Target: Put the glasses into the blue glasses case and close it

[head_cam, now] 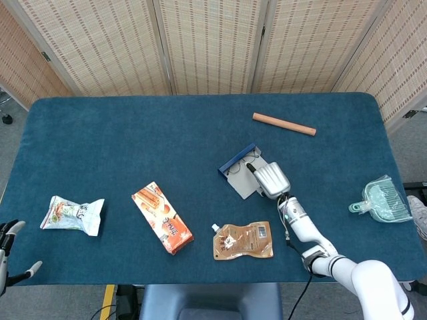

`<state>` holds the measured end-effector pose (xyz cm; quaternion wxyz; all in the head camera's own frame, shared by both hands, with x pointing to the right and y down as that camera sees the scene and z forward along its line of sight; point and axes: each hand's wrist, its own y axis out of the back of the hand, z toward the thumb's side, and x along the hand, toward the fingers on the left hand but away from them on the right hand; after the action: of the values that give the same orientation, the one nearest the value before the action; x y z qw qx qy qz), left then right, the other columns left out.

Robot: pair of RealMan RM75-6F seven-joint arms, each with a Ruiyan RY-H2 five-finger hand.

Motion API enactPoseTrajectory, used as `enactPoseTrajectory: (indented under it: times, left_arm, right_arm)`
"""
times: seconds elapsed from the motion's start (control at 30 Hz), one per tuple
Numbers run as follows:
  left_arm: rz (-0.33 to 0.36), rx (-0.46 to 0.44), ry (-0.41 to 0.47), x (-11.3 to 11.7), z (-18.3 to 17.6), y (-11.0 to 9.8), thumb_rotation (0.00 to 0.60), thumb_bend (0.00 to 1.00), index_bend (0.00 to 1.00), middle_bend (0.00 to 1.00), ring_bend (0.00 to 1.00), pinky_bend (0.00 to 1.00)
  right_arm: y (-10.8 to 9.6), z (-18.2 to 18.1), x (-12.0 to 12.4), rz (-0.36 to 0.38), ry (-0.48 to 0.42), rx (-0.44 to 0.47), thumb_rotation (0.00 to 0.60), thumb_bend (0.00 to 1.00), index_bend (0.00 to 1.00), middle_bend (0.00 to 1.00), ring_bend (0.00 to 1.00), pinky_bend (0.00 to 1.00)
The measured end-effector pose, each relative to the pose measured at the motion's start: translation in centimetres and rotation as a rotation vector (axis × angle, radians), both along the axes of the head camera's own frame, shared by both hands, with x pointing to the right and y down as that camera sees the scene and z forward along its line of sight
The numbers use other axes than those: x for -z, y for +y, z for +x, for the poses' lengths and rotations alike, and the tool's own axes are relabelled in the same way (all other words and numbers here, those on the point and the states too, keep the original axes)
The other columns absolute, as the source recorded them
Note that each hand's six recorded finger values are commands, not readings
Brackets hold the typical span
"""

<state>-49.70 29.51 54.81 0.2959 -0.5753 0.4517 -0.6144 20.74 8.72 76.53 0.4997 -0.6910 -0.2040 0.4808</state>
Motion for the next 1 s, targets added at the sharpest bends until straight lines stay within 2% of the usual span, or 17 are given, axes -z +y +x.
enactPoseTrajectory:
  times: [0.37,1.0]
  left_arm:
    - [-0.002,0.003,0.0,-0.1,-0.2,0.0,0.6,0.19,0.17,0.15,0.1,0.26]
    - [-0.001,0.01,-0.004,0.1,-0.5,0.2,0.6,0.19,0.17,0.15,0.1,0.26]
  right_arm:
    - [1.7,-2.1,1.1,-0.006,-0.06,0.061,0.6,0.18,0.2,0.95,1.0,1.0]
    - [2.4,-2.9,-0.2,-0.022,-0.017,0.095,0.6,0.18,0.2,0.95,1.0,1.0]
